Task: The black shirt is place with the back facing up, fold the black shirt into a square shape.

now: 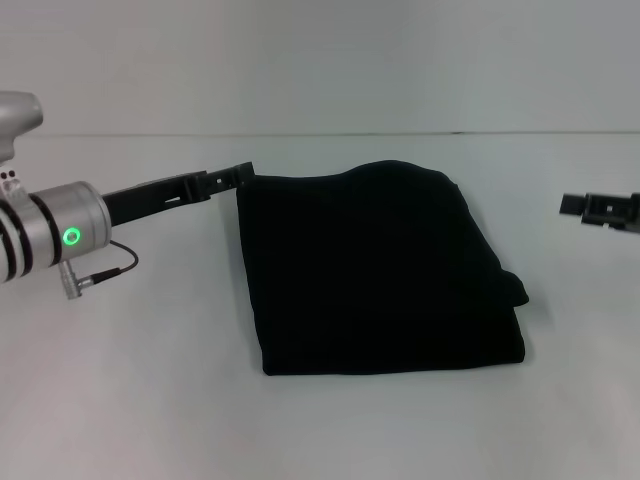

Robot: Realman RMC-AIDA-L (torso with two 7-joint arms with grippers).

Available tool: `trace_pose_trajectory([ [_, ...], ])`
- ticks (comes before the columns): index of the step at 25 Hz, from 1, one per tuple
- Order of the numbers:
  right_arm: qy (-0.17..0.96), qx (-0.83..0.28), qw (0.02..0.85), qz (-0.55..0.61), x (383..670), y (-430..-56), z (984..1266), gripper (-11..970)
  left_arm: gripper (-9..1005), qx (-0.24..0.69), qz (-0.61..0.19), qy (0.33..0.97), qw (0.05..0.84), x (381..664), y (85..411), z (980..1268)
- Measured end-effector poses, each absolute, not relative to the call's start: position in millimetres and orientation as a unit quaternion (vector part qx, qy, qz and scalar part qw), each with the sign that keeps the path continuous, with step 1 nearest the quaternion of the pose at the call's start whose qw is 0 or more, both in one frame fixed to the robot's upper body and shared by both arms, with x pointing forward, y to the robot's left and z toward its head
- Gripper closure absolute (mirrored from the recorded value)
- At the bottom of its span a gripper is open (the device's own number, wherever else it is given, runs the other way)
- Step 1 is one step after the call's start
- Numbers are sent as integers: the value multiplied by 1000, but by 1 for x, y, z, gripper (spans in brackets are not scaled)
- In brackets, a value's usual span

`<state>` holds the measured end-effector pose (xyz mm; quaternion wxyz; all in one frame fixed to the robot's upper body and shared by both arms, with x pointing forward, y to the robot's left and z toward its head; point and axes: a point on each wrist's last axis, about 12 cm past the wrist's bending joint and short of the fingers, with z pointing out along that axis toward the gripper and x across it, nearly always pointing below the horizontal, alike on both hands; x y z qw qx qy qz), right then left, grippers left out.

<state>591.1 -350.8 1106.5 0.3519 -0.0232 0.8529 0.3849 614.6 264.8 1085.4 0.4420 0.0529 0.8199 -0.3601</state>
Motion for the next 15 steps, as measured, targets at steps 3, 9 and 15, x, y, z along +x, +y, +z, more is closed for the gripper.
trace_pose_trajectory([
  [3,852,-21,348,391,600,-351,1119,477,133,23,-358,831,425,622,261,1085],
  [9,850,-32,345,397,609,-342,1127,213,141,12,-341,850,402,631,247,1083],
  [15,849,-38,346,397,611,-337,1128,75,149,14,-315,867,387,641,226,1077],
])
